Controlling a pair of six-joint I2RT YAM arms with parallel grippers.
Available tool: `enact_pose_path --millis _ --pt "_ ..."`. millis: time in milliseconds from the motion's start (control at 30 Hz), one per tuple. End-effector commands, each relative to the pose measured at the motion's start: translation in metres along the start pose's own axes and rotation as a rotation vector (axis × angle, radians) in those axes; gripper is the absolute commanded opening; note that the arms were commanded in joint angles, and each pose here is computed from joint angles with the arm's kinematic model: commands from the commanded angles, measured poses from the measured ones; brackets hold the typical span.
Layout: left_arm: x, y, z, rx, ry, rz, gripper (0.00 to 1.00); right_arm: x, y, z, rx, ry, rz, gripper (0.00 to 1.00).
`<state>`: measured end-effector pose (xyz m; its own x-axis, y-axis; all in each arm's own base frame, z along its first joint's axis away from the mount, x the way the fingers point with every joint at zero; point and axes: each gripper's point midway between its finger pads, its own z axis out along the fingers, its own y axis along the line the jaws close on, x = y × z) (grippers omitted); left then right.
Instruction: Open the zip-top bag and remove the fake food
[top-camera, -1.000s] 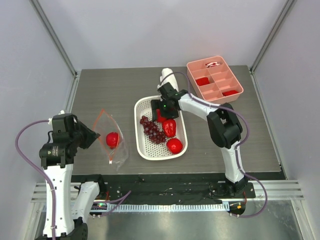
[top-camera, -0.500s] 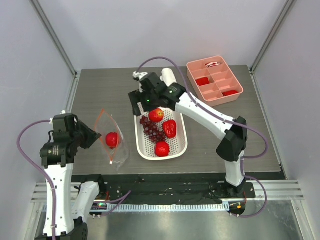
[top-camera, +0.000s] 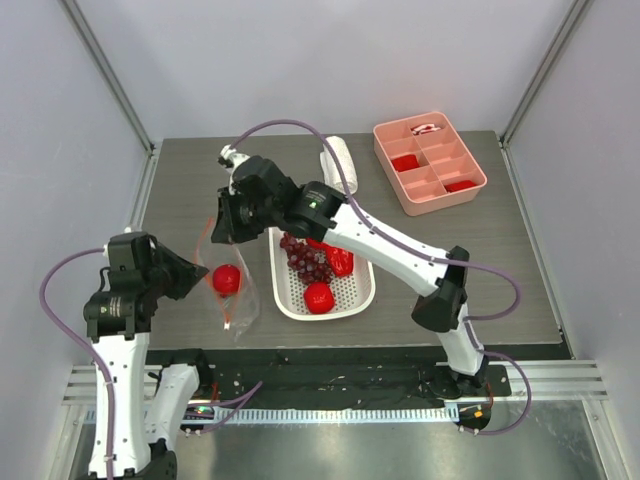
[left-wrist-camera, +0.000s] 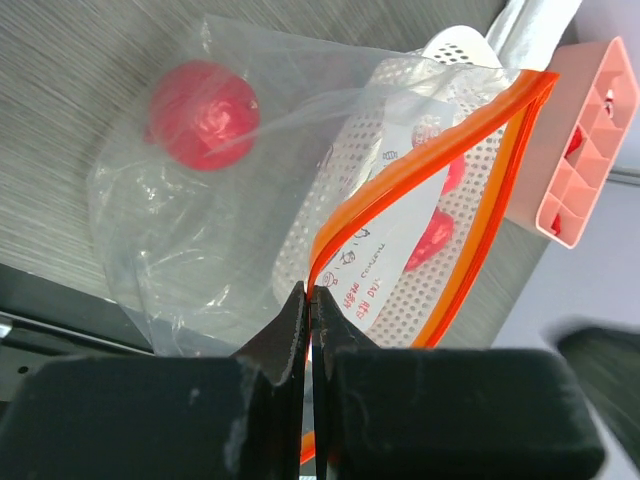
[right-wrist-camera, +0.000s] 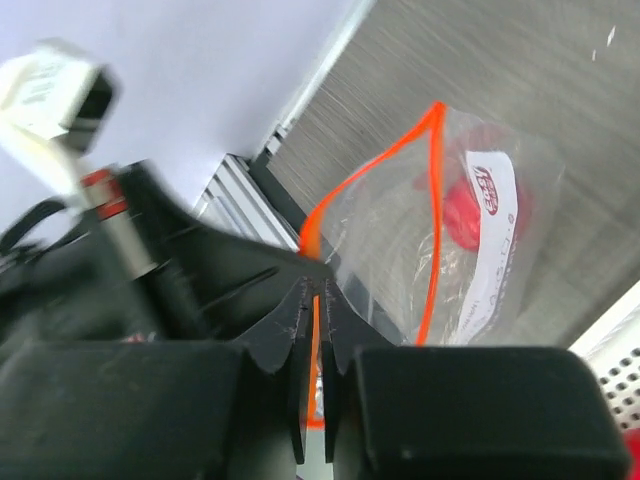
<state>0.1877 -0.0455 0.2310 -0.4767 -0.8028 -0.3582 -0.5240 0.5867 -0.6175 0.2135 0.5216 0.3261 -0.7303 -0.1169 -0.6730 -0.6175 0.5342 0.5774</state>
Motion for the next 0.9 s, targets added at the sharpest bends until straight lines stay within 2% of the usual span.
enact_pose_path --millis 0,167,267,500,700,767,867 --pt "-0.001 -0.014 -0.004 0.075 -0.012 -0.044 0.00 0.028 -0.001 0.025 0.039 0.078 0.145 0.11" --pt "0.004 -0.015 -0.006 0.090 0.001 -0.055 0.00 0.053 -0.011 0.048 0.105 0.128 0.158 0.08" --pt "0.008 -0.014 -0.006 0.097 0.017 -0.055 0.00 0.071 -0.034 0.071 0.172 0.152 0.133 0.08" --pt "0.016 -0.003 -0.005 0.090 0.011 -0.074 0.00 0.063 -0.056 0.101 0.249 0.078 0.092 0.09" --pt "0.021 0.000 0.002 0.093 0.035 -0.094 0.00 0.054 -0.015 0.080 0.118 0.107 0.236 0.11" --pt "0.021 0.001 0.004 0.086 0.035 -0.089 0.00 0.035 0.006 0.059 0.061 0.058 0.277 0.12" --pt "0.022 -0.001 0.008 0.104 0.040 -0.100 0.00 0.039 0.015 0.055 0.019 0.078 0.351 0.12"
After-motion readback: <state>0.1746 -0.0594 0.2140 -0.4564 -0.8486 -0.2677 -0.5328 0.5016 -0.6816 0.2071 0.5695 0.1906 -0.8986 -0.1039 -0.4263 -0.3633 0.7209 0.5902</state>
